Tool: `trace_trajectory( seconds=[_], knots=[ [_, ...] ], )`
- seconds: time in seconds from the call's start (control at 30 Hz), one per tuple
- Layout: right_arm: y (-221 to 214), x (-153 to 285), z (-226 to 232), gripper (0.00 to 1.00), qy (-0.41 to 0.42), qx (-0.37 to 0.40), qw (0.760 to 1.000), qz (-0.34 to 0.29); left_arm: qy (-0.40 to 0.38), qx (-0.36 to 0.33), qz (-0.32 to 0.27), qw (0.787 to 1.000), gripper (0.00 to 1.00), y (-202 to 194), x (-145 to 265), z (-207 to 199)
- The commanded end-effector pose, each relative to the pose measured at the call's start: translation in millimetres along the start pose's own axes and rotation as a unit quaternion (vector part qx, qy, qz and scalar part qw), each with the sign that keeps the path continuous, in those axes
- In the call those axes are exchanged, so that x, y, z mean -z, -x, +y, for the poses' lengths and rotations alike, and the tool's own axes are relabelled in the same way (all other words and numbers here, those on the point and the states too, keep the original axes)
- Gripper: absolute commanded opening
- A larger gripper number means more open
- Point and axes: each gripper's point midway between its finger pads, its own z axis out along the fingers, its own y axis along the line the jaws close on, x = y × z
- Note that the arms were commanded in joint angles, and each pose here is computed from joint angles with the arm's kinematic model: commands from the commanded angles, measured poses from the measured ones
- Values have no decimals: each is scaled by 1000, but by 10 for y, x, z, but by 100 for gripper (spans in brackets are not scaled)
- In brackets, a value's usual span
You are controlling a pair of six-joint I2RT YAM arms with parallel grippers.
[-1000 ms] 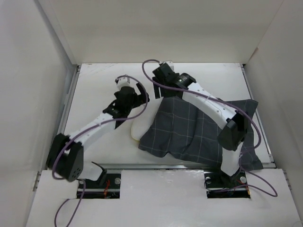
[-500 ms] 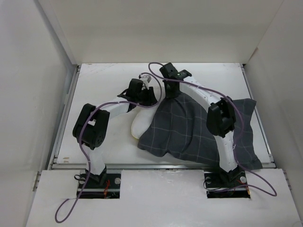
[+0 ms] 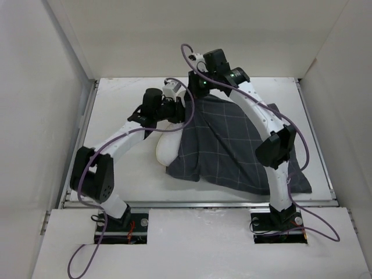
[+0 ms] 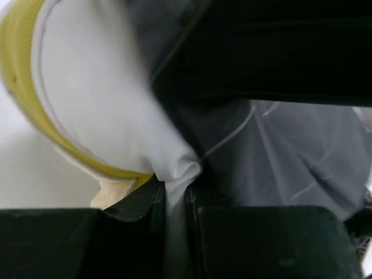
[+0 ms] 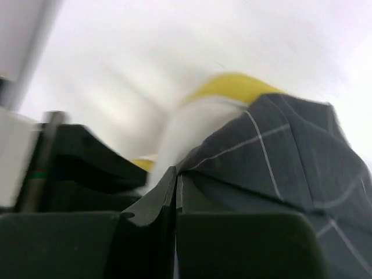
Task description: Put the pillow into the pillowcase
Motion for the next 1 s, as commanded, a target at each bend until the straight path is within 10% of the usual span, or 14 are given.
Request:
trace_trajectory(
  seconds=[0.0, 0.13, 0.27, 0.43, 0.53, 0.7, 0.97],
  knots=[
    [782, 1088, 1504, 0, 304, 128, 934, -140, -152, -65, -74, 983, 0, 445, 391, -873],
    [572, 1364, 1935, 0, 435, 150, 882, -102, -148, -47, -131, 979, 4, 648, 478, -926],
    [441, 1710, 2214, 0, 501, 158, 847, -81, -129, -20, -144, 981, 49, 640, 377, -800],
    [608, 1469, 1800, 2, 429, 100, 892, -96, -127, 36, -107, 985, 70, 363, 260, -582],
    [625, 951, 1122, 20, 346, 24, 934, -85, -114, 46, -115, 986, 100, 356, 421, -494],
    [568, 493, 69, 67, 123, -3, 990, -69, -13, 67, -101, 992, 100, 35, 690, -171],
    [34, 974, -146, 85, -42, 15, 997, -67, 56, 116, -95, 987, 100, -627, 1149, -6]
  ],
)
